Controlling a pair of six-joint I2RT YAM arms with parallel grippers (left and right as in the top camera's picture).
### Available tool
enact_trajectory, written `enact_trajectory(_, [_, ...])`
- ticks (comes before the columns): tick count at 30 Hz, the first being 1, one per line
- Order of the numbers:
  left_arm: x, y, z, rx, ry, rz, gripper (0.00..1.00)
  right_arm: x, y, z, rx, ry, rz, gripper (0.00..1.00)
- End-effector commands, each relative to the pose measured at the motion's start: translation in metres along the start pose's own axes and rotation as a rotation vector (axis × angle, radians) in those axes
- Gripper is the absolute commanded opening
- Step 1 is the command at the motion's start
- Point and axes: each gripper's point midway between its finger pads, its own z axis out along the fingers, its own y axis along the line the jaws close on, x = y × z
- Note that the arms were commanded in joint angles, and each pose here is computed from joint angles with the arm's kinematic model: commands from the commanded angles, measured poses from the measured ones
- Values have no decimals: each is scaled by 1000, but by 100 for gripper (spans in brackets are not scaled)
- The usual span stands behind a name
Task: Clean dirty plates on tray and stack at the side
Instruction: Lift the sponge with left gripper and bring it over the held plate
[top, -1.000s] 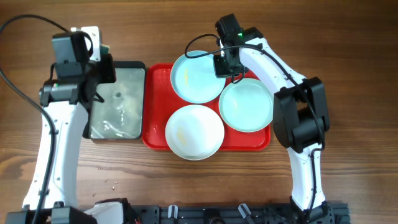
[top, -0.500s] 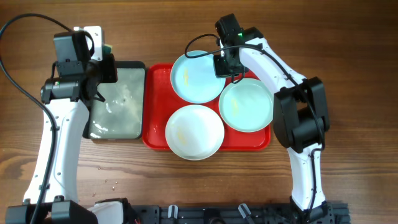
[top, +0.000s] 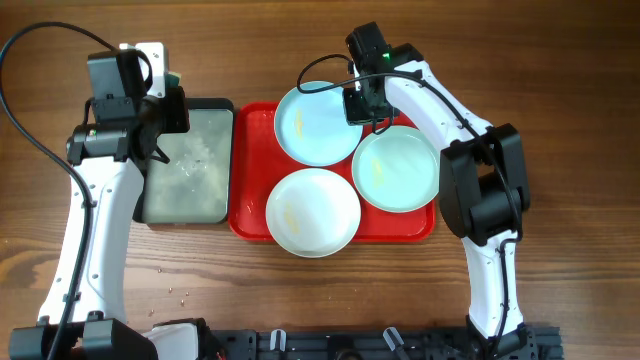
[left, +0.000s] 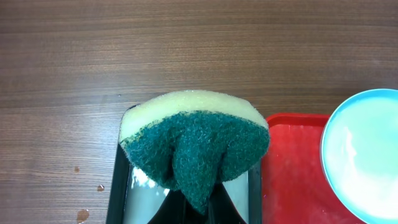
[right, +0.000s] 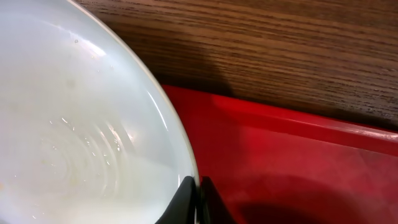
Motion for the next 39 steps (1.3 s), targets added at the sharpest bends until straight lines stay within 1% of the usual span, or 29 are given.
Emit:
enact_trajectory(1, [-3, -3, 2, 17, -4, -13, 4, 8, 1, 13, 0, 31, -3, 4])
enact_trajectory(23, [-1, -3, 4, 17, 7, -14, 4, 6, 1, 13, -2, 23, -1, 4])
enact_trajectory(26, [-13, 3, 1, -20, -4, -13, 4, 5, 1, 13, -3, 20, -1, 4])
enact_trajectory(28, [-32, 11, -7, -61, -50, -14, 4, 5, 2, 13, -6, 20, -1, 4])
enact_trajectory(29, [-44, 10, -12, -58, -88, -13, 4, 7, 9, 13, -47, 30, -1, 4])
enact_trajectory(30, [-49, 8, -12, -52, -105, -10, 4, 7, 15, 12, -83, 36, -1, 4])
enact_trajectory(32, [-46, -4, -10, 3, -92, -3, 4, 8, 25, 11, -141, 42, -1, 4])
enact_trajectory(34, [-31, -30, -2, 127, -27, 4, 4, 8, 32, 10, -181, 43, -2, 4])
enact_trajectory(37, [-13, -67, 12, 273, 56, -1, 4, 8, 37, 9, -208, 47, -2, 4])
enact_trajectory(39, [-1, -85, 28, 296, 117, -28, 4, 9, 38, 9, -213, 50, 5, 4])
